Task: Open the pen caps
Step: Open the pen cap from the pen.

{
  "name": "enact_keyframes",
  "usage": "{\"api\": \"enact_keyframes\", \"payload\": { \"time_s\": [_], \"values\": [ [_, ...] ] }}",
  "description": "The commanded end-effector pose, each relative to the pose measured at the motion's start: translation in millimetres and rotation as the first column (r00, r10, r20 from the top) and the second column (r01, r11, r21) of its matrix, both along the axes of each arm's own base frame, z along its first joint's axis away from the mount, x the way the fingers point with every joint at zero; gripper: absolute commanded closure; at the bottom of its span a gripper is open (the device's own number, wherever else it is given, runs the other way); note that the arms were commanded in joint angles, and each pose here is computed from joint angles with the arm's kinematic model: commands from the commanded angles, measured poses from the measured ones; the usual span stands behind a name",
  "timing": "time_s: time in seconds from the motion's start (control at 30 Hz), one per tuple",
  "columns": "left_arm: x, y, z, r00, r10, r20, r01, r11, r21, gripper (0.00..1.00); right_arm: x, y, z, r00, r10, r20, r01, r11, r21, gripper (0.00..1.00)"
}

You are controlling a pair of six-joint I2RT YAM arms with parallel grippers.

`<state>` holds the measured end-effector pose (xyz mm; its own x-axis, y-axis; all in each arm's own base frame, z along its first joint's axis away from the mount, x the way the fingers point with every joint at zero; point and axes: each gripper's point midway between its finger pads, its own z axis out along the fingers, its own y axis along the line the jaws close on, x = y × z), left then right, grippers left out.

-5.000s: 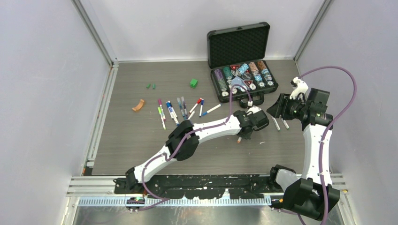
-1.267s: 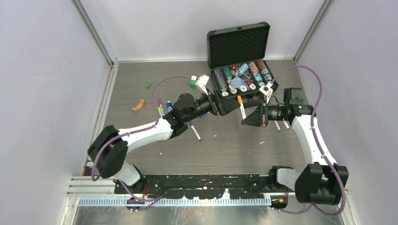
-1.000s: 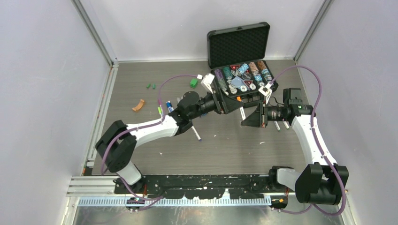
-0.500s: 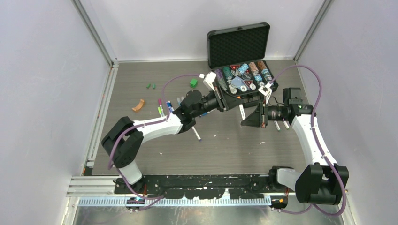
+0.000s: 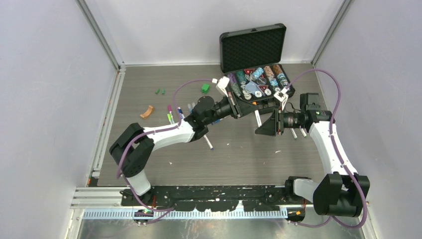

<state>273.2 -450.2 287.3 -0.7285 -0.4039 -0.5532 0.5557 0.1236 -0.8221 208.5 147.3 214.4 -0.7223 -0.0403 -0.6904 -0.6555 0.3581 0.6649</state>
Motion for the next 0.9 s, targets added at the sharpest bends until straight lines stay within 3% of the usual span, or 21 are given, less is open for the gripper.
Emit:
{"api": "enact_keyframes", "payload": {
  "time_s": [0.0,0.3,0.47,0.53,0.63,0.73,0.83,0.87],
  "values": [
    [-8.5,-0.1,40.3,0.996,-0.029,0.085,0.040,0.992,-0.122,1.00,6.4,2.6,11.2,1.000,0.007,0.025,-0.007,1.000,0.022,0.50],
    [-17.5,-11.5,23.0,0.996,-0.075,0.044,0.080,0.986,-0.145,1.00,15.2,5.6,18.3,1.000,-0.016,-0.018,0.017,0.997,0.078,0.46],
    [-21.7,-15.8,14.8,0.995,-0.091,0.032,0.095,0.986,-0.134,1.00,19.9,6.9,23.4,0.999,-0.027,-0.024,0.030,0.994,0.109,0.50],
    [-22.1,-15.8,13.7,0.996,-0.090,0.030,0.093,0.986,-0.135,1.00,21.4,6.7,22.7,0.999,-0.031,-0.018,0.033,0.994,0.109,0.55],
    [-21.3,-15.5,13.9,0.996,-0.084,0.030,0.088,0.987,-0.136,1.00,22.3,6.9,22.1,0.998,-0.035,-0.043,0.040,0.993,0.114,0.71],
    [-19.9,-15.2,15.4,0.997,-0.076,0.033,0.080,0.987,-0.139,1.00,22.9,7.1,21.5,0.998,-0.033,-0.051,0.039,0.992,0.116,0.98],
    [-17.4,-14.7,15.7,0.998,-0.062,0.031,0.066,0.988,-0.142,0.99,21.8,7.3,22.4,0.998,-0.029,-0.049,0.035,0.992,0.120,1.00],
    [-17.0,-14.7,16.7,0.998,-0.060,0.029,0.064,0.987,-0.145,0.93,20.8,7.6,23.6,0.999,-0.027,-0.044,0.032,0.992,0.122,1.00]
  ]
}}
